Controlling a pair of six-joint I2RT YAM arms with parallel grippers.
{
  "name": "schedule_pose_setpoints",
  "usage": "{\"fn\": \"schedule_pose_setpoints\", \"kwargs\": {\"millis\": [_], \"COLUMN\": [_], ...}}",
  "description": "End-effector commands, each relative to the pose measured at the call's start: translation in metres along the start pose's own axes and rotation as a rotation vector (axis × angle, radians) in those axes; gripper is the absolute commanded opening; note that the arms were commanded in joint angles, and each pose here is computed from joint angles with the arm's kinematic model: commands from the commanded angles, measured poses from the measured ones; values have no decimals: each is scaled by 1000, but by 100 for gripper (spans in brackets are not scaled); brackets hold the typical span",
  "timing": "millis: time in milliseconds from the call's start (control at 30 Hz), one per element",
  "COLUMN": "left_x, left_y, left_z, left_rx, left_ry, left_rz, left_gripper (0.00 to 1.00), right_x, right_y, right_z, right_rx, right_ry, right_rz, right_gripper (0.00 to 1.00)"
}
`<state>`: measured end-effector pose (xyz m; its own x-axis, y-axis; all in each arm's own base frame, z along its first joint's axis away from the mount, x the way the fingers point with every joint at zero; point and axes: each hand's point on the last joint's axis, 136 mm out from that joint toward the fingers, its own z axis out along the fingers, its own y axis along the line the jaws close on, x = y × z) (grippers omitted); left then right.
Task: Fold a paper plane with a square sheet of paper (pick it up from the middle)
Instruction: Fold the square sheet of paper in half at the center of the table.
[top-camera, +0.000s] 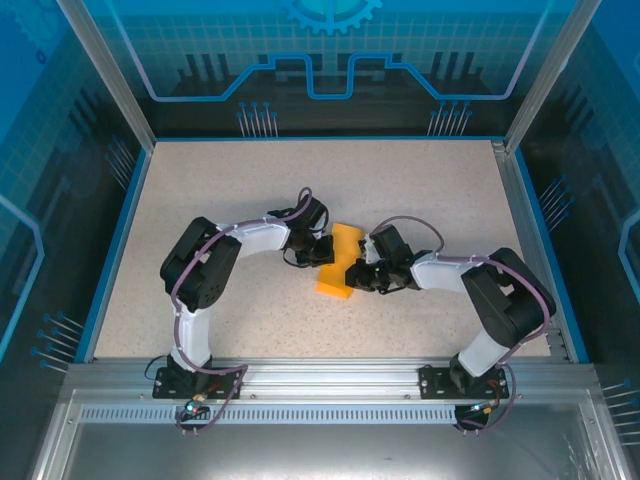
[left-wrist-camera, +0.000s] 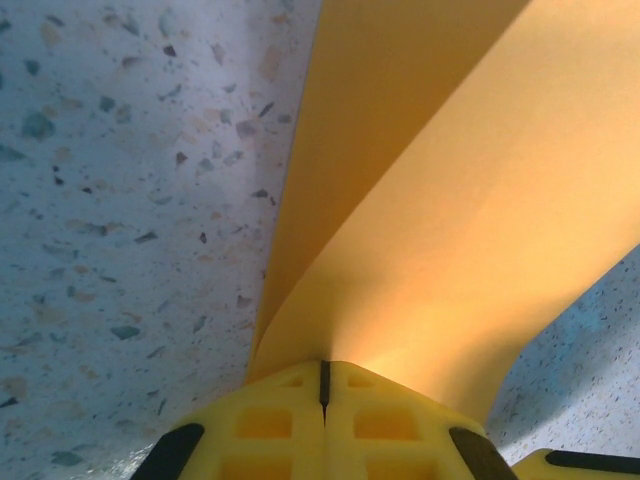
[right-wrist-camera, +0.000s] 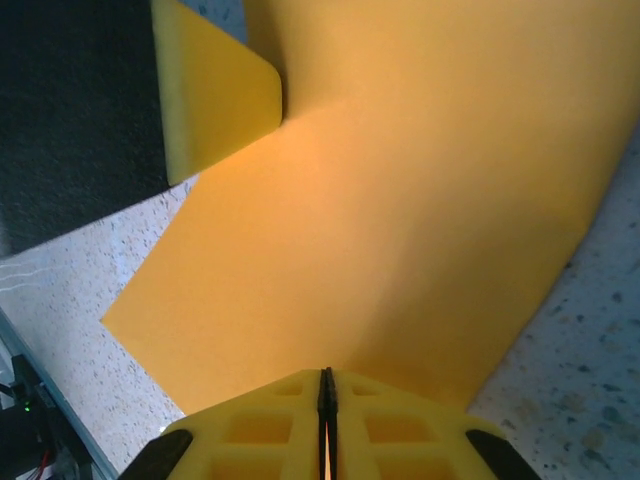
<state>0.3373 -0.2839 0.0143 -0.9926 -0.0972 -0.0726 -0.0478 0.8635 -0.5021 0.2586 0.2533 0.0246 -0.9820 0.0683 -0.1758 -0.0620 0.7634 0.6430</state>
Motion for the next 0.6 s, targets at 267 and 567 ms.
{"fn": "schedule_pose_setpoints", "kwargs": {"millis": [267,567], "left_x": [22,22], "left_y": [27,26], "left_z": [18,18], "left_rx": [-87,-87], "left_ry": [80,82], "left_rz": [-8,-7], "left_gripper": [0,0], "right_x": [31,15], "right_y": [-39,-3], "right_z": [18,-1], "right_rx": [124,17], "right_ry": [77,7], "right_rz": [29,-24], "right_gripper": [10,11]}}
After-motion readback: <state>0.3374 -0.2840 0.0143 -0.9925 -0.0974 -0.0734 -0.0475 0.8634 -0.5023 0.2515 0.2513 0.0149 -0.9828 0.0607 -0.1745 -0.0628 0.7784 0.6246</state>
